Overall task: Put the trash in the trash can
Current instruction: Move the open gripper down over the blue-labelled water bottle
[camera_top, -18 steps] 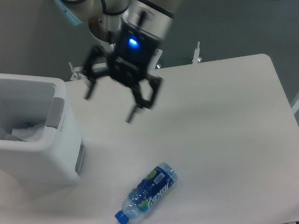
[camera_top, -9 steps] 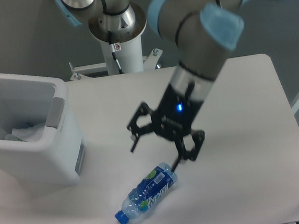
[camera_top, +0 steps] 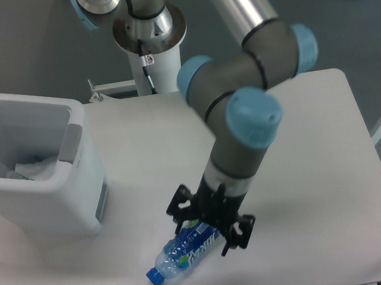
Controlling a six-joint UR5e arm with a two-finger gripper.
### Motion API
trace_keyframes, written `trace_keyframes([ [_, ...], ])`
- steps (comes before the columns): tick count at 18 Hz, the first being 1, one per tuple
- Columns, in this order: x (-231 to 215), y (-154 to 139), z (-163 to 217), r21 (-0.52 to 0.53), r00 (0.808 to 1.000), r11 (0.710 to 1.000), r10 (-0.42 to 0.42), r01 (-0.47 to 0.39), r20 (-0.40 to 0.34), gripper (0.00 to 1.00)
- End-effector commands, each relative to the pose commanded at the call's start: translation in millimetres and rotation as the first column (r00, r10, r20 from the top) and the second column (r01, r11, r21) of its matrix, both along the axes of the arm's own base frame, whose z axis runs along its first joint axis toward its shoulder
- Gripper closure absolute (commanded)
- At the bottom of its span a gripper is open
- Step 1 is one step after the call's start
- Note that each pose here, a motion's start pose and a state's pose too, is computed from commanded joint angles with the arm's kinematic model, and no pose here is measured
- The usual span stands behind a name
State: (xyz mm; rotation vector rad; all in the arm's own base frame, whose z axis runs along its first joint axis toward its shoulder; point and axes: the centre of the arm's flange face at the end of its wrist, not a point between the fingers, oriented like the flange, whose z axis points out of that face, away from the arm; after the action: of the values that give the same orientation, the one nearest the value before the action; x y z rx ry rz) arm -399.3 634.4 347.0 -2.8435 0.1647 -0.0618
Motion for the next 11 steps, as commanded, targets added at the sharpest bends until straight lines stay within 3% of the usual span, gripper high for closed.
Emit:
trace_keyframes([
  [4, 27.7, 22.7, -33.6, -0.098, 0.998, 0.994, -0.049, 0.045, -0.038, 0.00],
  [11, 57.1, 45.9, -80.4, -0.236, 0.993, 0.967, -0.110, 0.099, -0.036, 0.00],
])
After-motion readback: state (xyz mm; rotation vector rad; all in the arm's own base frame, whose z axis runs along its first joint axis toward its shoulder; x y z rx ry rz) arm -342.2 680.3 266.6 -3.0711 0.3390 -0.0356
